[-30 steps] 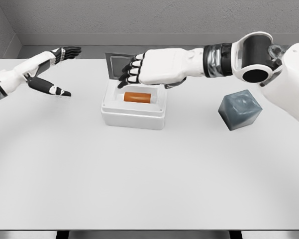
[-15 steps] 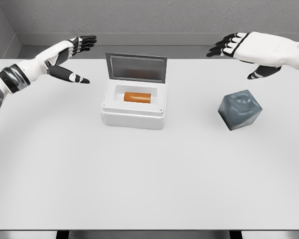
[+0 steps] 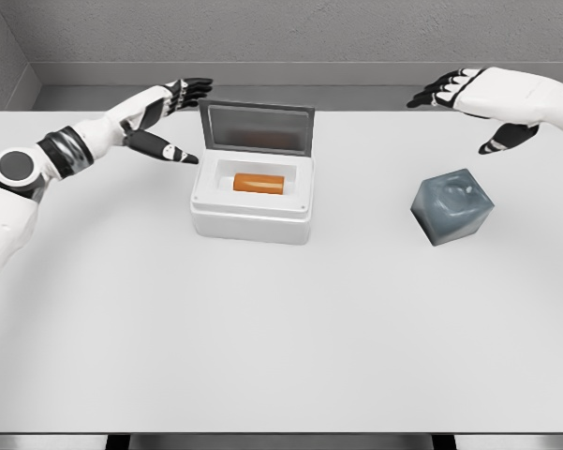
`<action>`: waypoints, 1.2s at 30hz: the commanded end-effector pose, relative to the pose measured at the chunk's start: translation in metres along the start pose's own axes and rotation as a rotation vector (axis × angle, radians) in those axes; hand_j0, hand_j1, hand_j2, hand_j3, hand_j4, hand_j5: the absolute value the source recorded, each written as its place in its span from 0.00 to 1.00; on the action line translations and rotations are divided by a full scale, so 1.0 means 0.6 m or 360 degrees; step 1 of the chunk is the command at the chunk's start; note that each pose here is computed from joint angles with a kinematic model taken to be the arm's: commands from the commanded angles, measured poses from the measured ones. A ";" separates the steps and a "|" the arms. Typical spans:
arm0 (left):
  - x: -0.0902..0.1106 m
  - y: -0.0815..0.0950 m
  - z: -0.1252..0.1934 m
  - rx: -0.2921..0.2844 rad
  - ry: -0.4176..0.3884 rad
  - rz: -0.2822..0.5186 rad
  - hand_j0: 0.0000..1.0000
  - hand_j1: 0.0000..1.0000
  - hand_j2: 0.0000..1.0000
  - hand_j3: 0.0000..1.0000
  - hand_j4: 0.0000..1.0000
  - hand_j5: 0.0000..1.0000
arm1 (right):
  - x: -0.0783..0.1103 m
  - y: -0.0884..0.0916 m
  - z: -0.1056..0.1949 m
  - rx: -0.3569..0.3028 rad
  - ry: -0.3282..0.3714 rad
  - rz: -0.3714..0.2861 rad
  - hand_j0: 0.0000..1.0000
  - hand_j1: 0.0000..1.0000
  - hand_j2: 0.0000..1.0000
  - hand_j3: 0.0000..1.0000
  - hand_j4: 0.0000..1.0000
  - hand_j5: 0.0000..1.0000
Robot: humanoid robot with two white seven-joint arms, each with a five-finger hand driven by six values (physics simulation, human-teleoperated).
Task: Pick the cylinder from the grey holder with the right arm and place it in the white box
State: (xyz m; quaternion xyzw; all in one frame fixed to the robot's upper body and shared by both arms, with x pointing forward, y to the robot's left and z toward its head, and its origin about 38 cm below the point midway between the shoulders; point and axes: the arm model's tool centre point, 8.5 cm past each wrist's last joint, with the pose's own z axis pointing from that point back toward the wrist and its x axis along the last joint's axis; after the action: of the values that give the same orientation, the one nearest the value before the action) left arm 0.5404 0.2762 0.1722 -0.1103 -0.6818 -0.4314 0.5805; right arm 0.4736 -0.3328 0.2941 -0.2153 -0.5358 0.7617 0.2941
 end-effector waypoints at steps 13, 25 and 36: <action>0.028 -0.004 -0.005 -0.0024 -0.0120 -0.0052 1.00 1.00 1.00 1.00 1.00 1.00 | 0.007 -0.005 -0.010 -0.0009 -0.0026 0.0002 1.00 1.00 1.00 1.00 1.00 1.00; 0.059 -0.005 0.003 -0.0046 -0.0240 -0.0079 1.00 1.00 1.00 1.00 1.00 1.00 | 0.005 -0.003 -0.005 0.0002 -0.0016 0.0005 1.00 1.00 1.00 1.00 1.00 1.00; 0.064 -0.018 0.022 -0.0084 -0.0281 -0.0083 1.00 1.00 1.00 1.00 1.00 1.00 | 0.008 0.000 -0.011 0.0012 -0.0029 0.0006 1.00 1.00 1.00 1.00 1.00 1.00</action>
State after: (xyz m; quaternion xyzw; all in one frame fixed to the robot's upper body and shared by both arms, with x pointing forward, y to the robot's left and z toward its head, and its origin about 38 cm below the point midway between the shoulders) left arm 0.5130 0.2642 0.1991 -0.1433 -0.7187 -0.4557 0.5053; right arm 0.4741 -0.3250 0.2921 -0.2093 -0.5338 0.7674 0.2870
